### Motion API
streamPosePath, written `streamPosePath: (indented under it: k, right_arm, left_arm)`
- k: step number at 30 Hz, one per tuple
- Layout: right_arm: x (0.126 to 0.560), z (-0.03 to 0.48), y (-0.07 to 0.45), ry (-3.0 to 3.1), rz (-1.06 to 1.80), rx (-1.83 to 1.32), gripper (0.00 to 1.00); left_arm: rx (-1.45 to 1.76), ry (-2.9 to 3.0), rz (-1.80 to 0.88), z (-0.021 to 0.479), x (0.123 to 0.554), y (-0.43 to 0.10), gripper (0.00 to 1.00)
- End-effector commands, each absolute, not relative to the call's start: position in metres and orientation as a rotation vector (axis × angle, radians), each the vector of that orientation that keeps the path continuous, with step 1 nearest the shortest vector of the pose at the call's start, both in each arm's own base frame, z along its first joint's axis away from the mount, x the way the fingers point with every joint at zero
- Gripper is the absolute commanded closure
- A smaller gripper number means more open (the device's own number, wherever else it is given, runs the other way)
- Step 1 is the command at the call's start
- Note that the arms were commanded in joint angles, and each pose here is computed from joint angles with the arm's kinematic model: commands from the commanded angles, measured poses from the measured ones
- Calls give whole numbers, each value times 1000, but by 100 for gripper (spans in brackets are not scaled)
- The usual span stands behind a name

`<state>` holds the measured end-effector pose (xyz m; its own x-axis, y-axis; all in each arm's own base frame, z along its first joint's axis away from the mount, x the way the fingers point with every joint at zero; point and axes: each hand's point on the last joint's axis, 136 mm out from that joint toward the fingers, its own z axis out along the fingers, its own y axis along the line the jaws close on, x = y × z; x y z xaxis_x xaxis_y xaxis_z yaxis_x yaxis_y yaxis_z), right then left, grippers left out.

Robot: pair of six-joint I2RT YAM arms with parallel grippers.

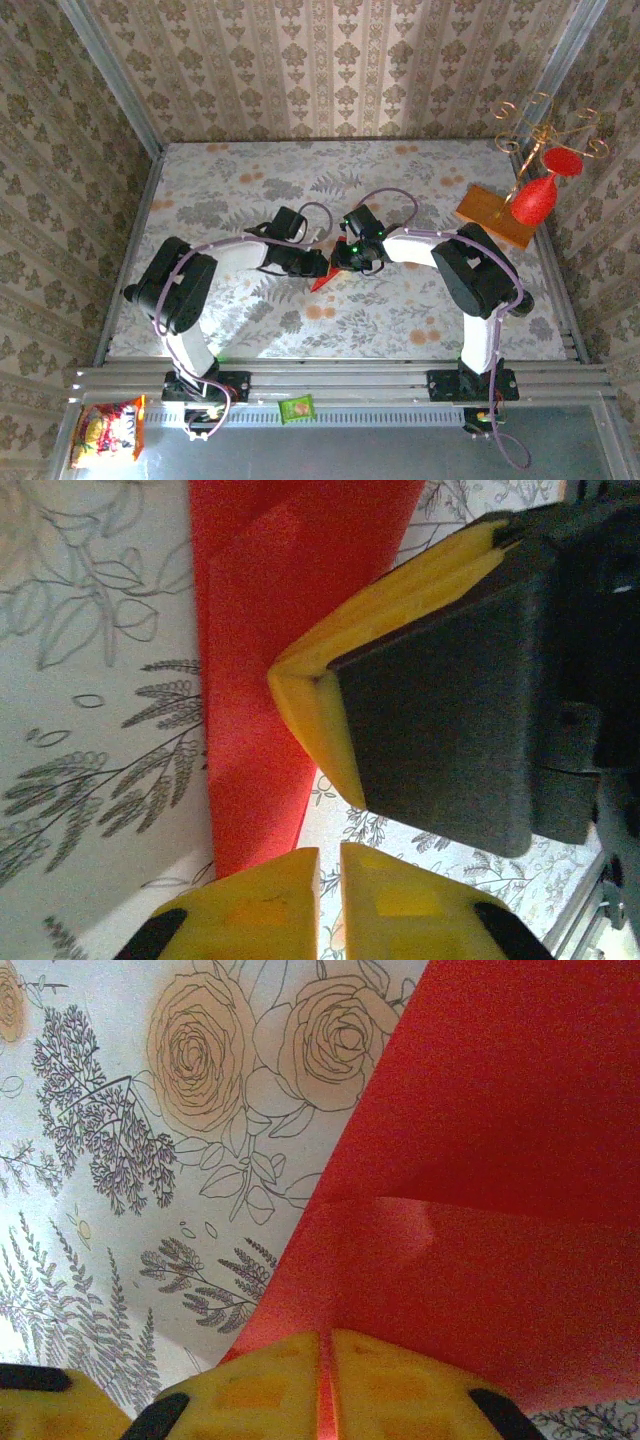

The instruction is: Fold a paper plane with a square sheet of paper (pick it up from the middle)

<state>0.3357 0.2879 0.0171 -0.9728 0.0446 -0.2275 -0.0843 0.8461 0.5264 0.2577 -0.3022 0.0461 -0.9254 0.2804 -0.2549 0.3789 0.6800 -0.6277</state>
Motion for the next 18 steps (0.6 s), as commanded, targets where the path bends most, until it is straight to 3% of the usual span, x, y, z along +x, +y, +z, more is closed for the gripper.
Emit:
streamPosePath:
  k: [1, 18]
  right_arm:
    - [317, -6, 280, 2901, 786, -24, 88]
    - [316, -13, 277, 2919, 796, 20, 90]
  left_arm:
    - [544, 2736, -1115, 47, 263, -311, 89]
    - [525, 2801, -1108, 21, 257, -309, 96]
